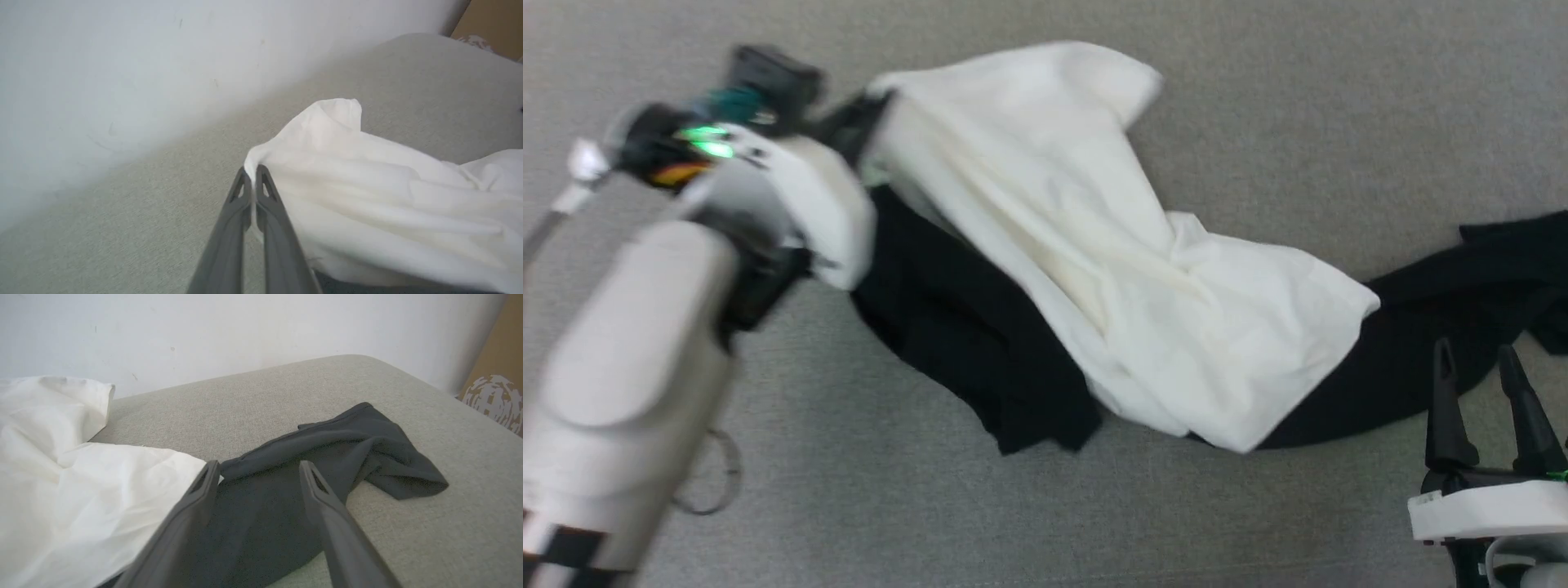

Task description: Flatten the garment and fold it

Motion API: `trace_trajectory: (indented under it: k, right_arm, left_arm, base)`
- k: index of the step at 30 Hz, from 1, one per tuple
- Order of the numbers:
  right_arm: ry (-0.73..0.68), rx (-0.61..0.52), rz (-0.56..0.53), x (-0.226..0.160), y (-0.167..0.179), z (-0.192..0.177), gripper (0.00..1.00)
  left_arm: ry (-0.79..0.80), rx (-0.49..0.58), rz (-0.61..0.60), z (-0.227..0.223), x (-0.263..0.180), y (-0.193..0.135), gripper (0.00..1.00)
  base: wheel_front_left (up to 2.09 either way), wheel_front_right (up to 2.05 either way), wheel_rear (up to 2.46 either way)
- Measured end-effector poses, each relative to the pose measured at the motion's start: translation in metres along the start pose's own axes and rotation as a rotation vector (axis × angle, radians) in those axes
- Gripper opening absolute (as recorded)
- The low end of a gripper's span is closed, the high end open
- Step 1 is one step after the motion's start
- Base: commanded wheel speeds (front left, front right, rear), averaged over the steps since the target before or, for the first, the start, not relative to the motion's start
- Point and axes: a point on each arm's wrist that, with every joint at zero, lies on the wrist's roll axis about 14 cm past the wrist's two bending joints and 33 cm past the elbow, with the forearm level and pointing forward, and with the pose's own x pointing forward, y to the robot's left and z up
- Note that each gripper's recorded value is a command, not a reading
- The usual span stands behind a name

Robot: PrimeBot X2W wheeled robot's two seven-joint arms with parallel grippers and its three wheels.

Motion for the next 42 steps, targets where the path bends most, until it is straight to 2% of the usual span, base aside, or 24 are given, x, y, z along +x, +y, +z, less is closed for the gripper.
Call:
trace_trajectory:
  k: [2, 6, 12, 13, 14, 18, 23, 27, 31, 34, 37, 42]
  right_arm:
    - [0.011, -0.005, -0.011, 0.003, -0.004, -0.004, 1.00]
    - [0.032, -0.014, -0.030, 0.010, -0.009, -0.012, 1.00]
    - [0.081, -0.029, -0.056, 0.015, -0.017, -0.030, 1.00]
    - [0.089, -0.031, -0.059, 0.015, -0.018, -0.033, 1.00]
    - [0.097, -0.034, -0.062, 0.015, -0.020, -0.035, 1.00]
    - [0.117, -0.048, -0.058, 0.015, -0.019, -0.042, 1.00]
    - [0.106, -0.056, -0.040, 0.015, -0.014, -0.038, 1.00]
    - [0.088, -0.047, -0.012, 0.013, -0.005, -0.031, 1.00]
    - [0.078, -0.040, 0.019, 0.008, 0.005, -0.027, 1.00]
    - [0.065, -0.034, 0.035, 0.006, 0.011, -0.022, 1.00]
    - [0.050, -0.029, 0.055, 0.007, 0.017, -0.017, 1.00]
    - [0.040, -0.022, 0.085, 0.010, 0.028, -0.015, 1.00]
  left_arm:
    - [0.051, 0.036, 0.040, -0.015, 0.001, 0.025, 0.00]
    - [0.101, 0.024, 0.118, -0.040, 0.009, 0.061, 0.00]
    - [0.175, -0.043, 0.157, -0.088, 0.032, 0.067, 0.01]
    - [0.180, -0.064, 0.158, -0.094, 0.036, 0.065, 0.64]
    - [0.182, -0.077, 0.151, -0.099, 0.040, 0.061, 1.00]
    - [0.148, -0.136, 0.132, -0.102, 0.048, 0.047, 1.00]
    - [0.044, -0.157, 0.135, -0.074, 0.043, 0.046, 1.00]
    - [-0.046, -0.187, 0.137, -0.040, 0.026, 0.046, 1.00]
    - [-0.049, -0.241, 0.160, -0.030, -0.005, 0.047, 1.00]
    - [0.043, -0.269, 0.179, -0.041, -0.032, 0.048, 1.00]
    - [0.197, -0.330, 0.214, -0.072, -0.060, 0.047, 1.00]
    - [0.392, -0.535, 0.216, -0.110, -0.086, 0.028, 1.00]
  base:
    - [0.00, 0.00, 0.00]
    - [0.00, 0.00, 0.00]
    - [0.00, 0.00, 0.00]
    - [0.00, 0.00, 0.00]
    - [0.00, 0.00, 0.00]
    - [0.00, 0.00, 0.00]
    - [0.00, 0.00, 0.00]
    - [0.00, 0.00, 0.00]
    - [0.00, 0.00, 0.00]
    - [0.00, 0.00, 0.00]
    - [0.00, 0.00, 0.00]
    - [0.00, 0.00, 0.00]
